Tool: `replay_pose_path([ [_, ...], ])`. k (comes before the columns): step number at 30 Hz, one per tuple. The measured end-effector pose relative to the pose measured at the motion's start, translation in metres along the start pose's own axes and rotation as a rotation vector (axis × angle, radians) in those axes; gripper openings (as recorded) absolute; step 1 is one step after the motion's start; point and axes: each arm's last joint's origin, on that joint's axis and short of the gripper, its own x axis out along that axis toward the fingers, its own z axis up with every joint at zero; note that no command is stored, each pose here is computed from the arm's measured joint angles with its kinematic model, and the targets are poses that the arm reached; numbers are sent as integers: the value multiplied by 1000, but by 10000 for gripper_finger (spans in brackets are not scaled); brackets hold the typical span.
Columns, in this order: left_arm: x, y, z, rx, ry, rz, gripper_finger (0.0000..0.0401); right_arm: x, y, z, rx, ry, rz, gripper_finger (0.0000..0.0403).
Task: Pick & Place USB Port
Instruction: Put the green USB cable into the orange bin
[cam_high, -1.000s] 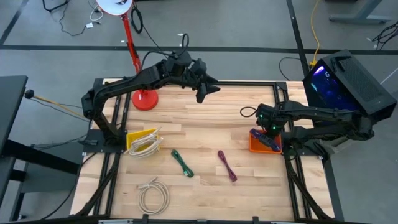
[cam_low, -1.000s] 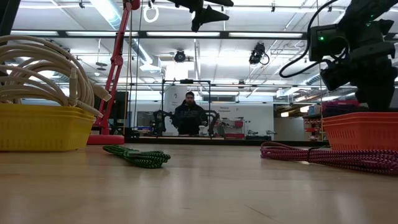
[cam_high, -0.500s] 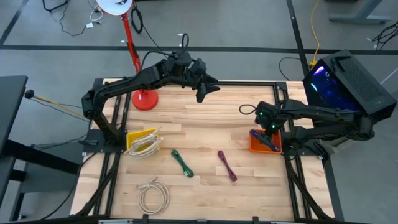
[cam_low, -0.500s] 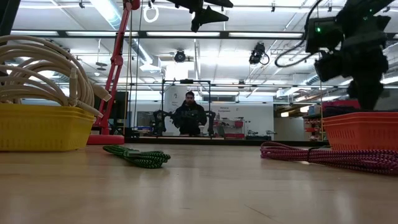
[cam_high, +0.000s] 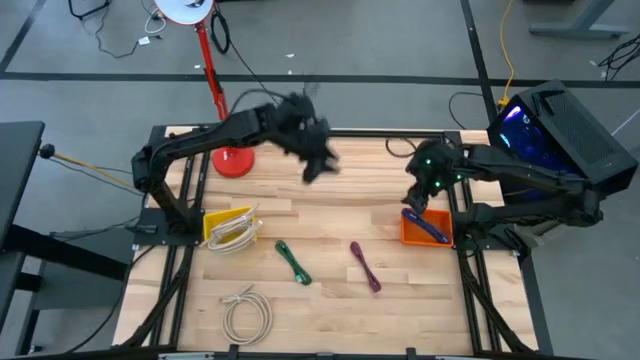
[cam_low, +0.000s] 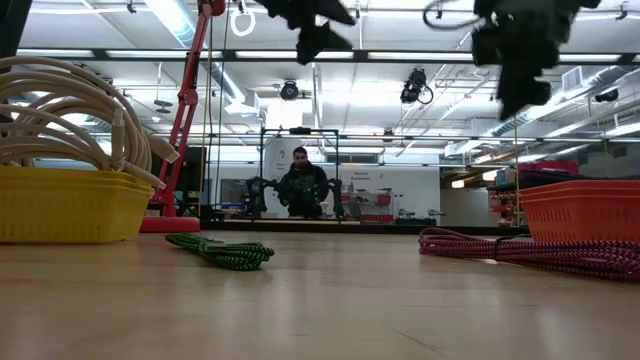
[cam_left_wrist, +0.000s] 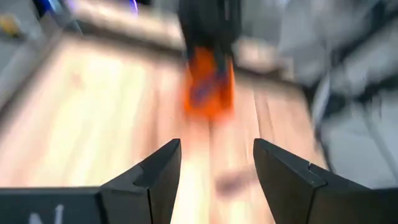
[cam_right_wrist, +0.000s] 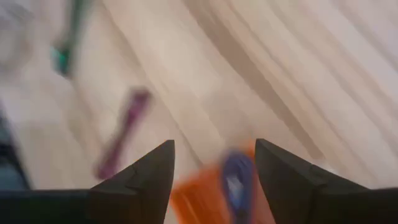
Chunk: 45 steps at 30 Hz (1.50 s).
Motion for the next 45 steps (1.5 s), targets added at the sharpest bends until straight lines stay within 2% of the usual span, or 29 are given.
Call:
replay_pose_path([
  [5, 15, -27, -52, 172, 423, 38, 206, -27, 20, 29, -65, -257, 132, 224],
  [7, 20, -36, -69, 215, 529, 11, 206, -38, 27, 40, -116, -381, 172, 224],
  [12, 37, -59, -104, 326, 651, -84, 206, -56, 33, 63, -177, -666, 202, 224],
  [18, 56, -76, -148, 524, 737, -114, 206, -67, 33, 77, -173, -833, 233, 215],
  [21, 64, -83, -169, 635, 764, -109, 206, -68, 34, 79, -165, -844, 264, 211],
  [24, 71, -88, -185, 681, 751, -86, 206, -67, 34, 80, -155, -843, 271, 208],
  [29, 80, -92, -205, 697, 696, -88, 206, -61, 38, 81, -118, -814, 299, 208],
  [36, 81, -101, -225, 688, 720, -162, 206, -54, 46, 84, -119, -793, 335, 208],
  [41, 88, -107, -232, 688, 684, -145, 206, -52, 52, 85, -136, -803, 364, 208],
  [45, 101, -109, -243, 674, 708, -142, 206, -52, 55, 85, -144, -811, 374, 208],
])
